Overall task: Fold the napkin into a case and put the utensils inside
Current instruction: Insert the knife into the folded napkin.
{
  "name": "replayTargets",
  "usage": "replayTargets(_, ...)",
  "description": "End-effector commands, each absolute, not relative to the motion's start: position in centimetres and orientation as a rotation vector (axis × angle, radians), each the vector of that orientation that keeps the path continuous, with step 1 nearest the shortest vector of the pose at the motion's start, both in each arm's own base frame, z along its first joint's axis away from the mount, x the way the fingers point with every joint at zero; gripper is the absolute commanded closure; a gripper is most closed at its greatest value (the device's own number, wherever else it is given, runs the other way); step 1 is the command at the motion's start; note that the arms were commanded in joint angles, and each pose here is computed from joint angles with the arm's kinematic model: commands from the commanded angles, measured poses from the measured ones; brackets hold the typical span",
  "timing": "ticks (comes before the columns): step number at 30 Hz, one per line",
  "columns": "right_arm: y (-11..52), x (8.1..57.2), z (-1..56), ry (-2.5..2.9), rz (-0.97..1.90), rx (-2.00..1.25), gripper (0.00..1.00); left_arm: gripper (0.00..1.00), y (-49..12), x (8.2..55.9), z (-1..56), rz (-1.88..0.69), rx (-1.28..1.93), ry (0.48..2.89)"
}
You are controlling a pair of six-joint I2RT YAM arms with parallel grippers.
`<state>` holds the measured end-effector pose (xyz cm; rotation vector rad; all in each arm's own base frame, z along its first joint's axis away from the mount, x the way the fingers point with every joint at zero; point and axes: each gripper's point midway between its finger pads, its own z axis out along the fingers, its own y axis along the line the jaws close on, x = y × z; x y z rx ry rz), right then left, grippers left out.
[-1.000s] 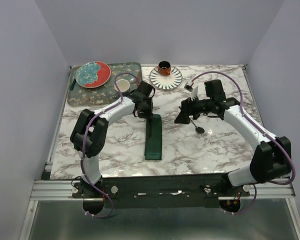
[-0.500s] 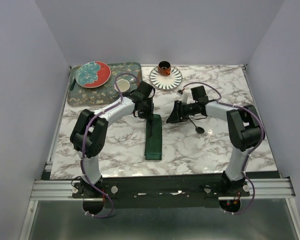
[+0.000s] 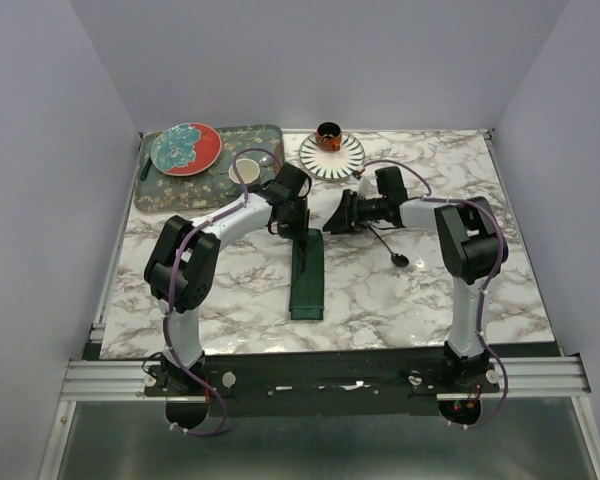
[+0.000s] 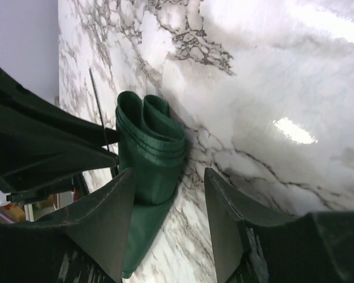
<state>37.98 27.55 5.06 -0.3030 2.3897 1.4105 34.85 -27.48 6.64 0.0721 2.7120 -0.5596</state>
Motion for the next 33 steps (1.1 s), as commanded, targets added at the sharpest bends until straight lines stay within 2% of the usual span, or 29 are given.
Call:
replayTargets(1,28.8,39.1,4.7,2.349,1.453,-0.329,0.42,1.00,-28.4,34.9,7.3,-0.603,0.093,2.712)
replayTargets(10,29.9,39.4,3.2,2.361,1.516,-0.299,0.42,1.00,-28.3,35.0,7.0,-0.603,0.102,2.718)
replayTargets(16,30.7,39.3,3.4,2.336,1.591,-0.262,0.49,1.00,-28.2,35.1,7.0,-0.605,0.108,2.718)
replayTargets(19,30.9,39.3,3.3,2.335,1.599,-0.254,0.57,1.00,-28.2,35.1,7.3,-0.605,0.108,2.718)
replayTargets(22,31.1,39.2,3.4,2.322,1.618,-0.251,0.69,1.00,-28.0,35.1,7.5,-0.609,0.103,2.720)
replayTargets(23,31.0,39.3,3.6,2.318,1.619,-0.248,0.77,1.00,-27.9,35.0,7.5,-0.603,0.102,2.725)
replayTargets(25,31.1,39.4,3.9,2.301,1.623,-0.252,0.86,1.00,-27.6,34.8,7.4,-0.602,0.098,2.731)
replayTargets(26,31.2,39.3,4.0,2.300,1.632,-0.249,0.97,1.00,-27.6,34.7,7.3,-0.604,0.103,2.735)
replayTargets(33,31.1,40.0,5.0,2.268,1.604,-0.228,0.99,1.00,-27.3,33.9,7.7,-0.615,0.104,2.739)
